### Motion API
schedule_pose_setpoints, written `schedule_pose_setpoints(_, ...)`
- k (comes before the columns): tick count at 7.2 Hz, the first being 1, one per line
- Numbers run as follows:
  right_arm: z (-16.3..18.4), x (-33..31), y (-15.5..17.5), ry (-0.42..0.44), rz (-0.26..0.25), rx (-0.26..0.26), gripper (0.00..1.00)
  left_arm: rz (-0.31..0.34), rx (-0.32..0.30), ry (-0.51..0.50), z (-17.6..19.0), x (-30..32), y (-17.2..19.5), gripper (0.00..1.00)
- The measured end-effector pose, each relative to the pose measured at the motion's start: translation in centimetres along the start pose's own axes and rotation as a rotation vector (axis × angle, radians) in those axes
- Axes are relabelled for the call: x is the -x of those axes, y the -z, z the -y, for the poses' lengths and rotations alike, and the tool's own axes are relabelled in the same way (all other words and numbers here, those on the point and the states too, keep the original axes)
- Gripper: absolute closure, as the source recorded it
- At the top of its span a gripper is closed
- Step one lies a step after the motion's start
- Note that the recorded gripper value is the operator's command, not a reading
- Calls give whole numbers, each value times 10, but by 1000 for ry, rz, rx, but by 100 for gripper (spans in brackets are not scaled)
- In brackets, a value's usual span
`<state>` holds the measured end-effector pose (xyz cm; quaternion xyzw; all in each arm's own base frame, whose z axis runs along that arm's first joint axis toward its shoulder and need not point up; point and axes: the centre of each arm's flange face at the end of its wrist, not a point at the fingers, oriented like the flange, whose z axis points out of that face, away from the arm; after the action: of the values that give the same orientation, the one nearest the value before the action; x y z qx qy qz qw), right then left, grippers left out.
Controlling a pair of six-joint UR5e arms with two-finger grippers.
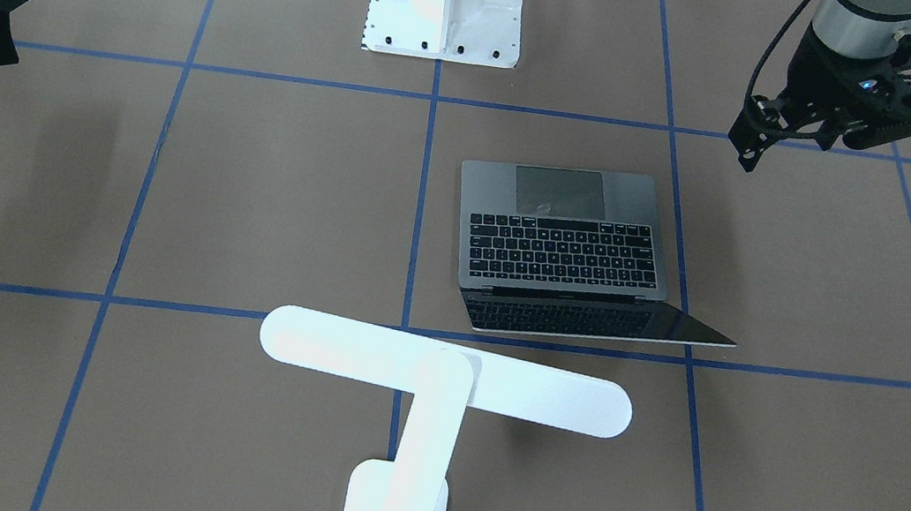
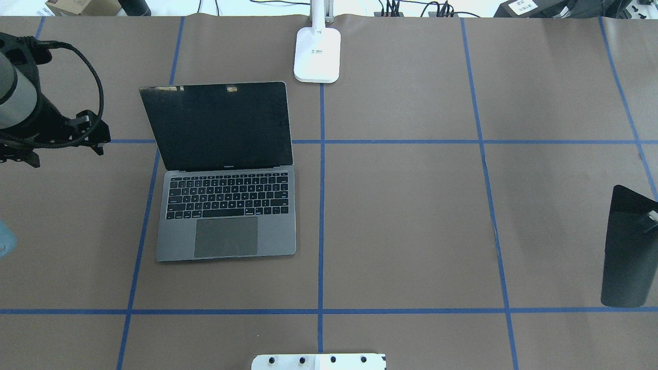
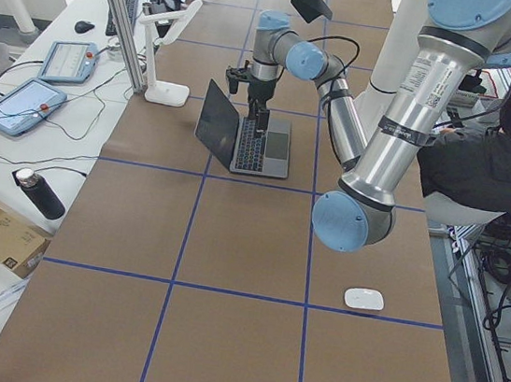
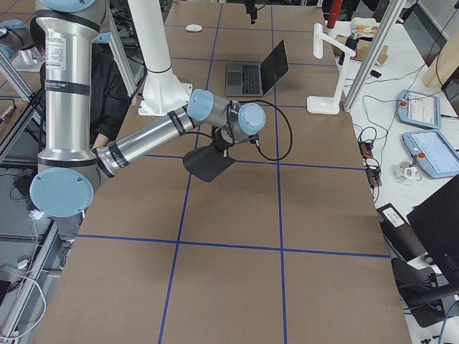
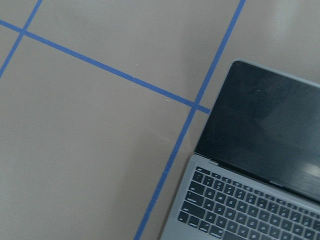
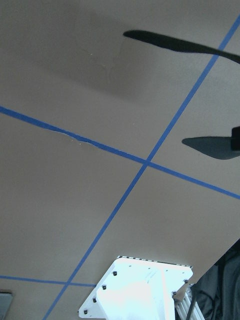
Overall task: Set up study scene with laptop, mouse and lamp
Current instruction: 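Bring the black mouse in with the right gripper while the left gripper withdraws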
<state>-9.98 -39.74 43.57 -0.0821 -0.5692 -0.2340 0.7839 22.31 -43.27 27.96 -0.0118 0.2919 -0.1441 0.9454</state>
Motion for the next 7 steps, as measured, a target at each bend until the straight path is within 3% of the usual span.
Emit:
schedule_pose_setpoints(3,79,114,-32,-87,-25,29,100,57,29,-163,9,44,-21,0)
schedule_pose_setpoints(7,165,192,-116,-122,-101,47,100,86,26,-207,31,83,-21,0)
